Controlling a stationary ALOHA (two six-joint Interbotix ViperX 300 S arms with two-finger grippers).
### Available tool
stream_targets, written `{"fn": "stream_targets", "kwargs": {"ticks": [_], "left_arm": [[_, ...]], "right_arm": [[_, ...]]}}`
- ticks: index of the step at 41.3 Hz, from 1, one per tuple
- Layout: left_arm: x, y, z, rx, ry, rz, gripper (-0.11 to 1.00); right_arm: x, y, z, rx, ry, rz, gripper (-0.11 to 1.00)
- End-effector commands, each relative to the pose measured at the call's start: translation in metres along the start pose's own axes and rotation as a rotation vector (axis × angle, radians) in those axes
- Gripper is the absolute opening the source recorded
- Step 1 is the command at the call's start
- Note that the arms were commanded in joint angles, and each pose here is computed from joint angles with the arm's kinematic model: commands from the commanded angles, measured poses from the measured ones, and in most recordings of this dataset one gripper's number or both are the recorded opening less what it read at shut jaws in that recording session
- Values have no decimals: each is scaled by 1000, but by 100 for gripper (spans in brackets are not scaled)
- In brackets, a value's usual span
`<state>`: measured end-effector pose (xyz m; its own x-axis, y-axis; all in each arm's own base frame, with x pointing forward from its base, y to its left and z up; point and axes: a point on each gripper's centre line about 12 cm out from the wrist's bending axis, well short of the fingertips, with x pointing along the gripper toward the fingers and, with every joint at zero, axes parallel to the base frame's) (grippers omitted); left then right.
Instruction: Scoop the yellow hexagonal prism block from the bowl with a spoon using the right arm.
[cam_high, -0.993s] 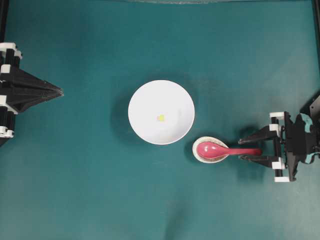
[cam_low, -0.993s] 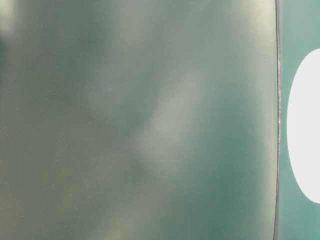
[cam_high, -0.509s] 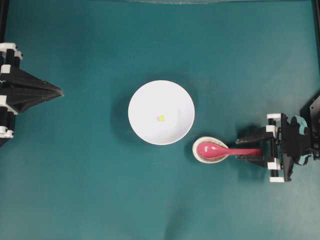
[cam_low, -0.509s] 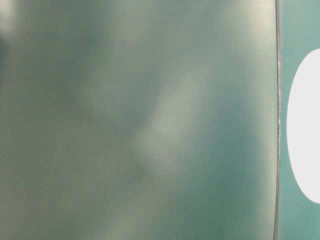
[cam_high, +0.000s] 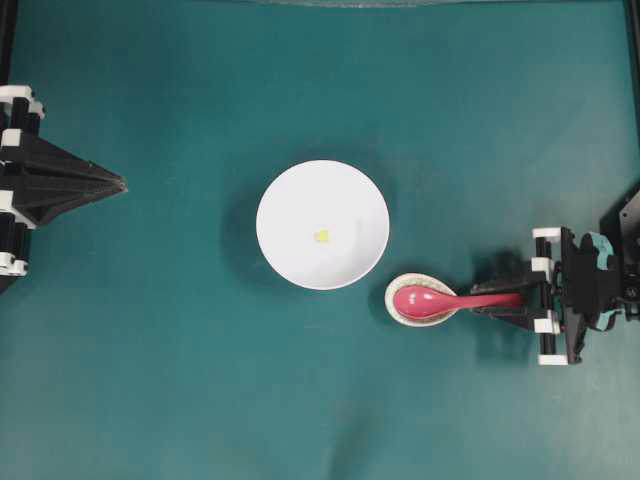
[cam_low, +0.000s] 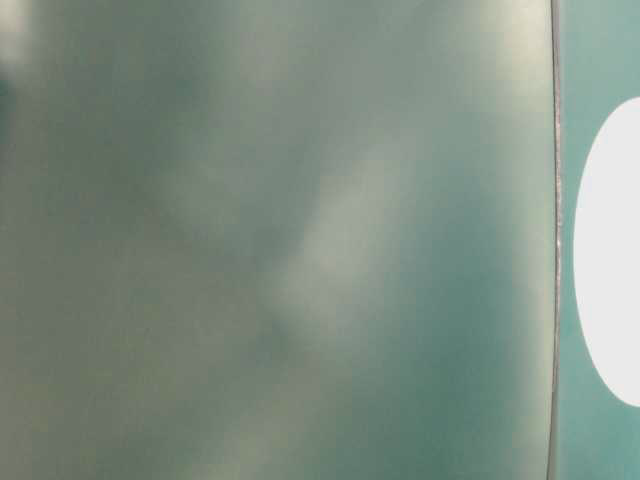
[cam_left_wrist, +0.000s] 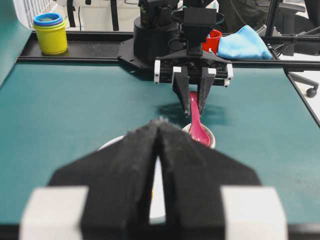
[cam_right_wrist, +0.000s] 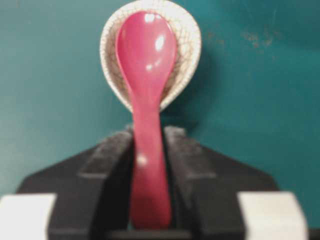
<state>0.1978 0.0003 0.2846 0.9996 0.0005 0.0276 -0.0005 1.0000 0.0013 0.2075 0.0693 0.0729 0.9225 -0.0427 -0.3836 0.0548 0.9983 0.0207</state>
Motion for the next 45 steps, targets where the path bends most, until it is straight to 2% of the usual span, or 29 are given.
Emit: {"fn": "stream_targets", "kwargs": {"ticks": [1, 6, 16, 23, 33, 45], "left_arm": [[3, 0, 10, 2, -26, 1, 0], [3, 0, 10, 2, -23, 1, 0], [3, 0, 10, 2, -25, 1, 0], [3, 0, 10, 1, -23, -1, 0], [3, 0, 10, 2, -25, 1, 0], [3, 0, 9, 2, -14, 1, 0]], "right_arm": [[0, 1, 4, 8, -19, 1, 29], [1, 1, 4, 8, -21, 3, 23], [2, 3, 5, 10, -25, 8, 24], [2, 4, 6, 12, -24, 10, 29], [3, 4, 7, 13, -29, 10, 45], [4, 9, 8, -13, -37, 42, 45]]}}
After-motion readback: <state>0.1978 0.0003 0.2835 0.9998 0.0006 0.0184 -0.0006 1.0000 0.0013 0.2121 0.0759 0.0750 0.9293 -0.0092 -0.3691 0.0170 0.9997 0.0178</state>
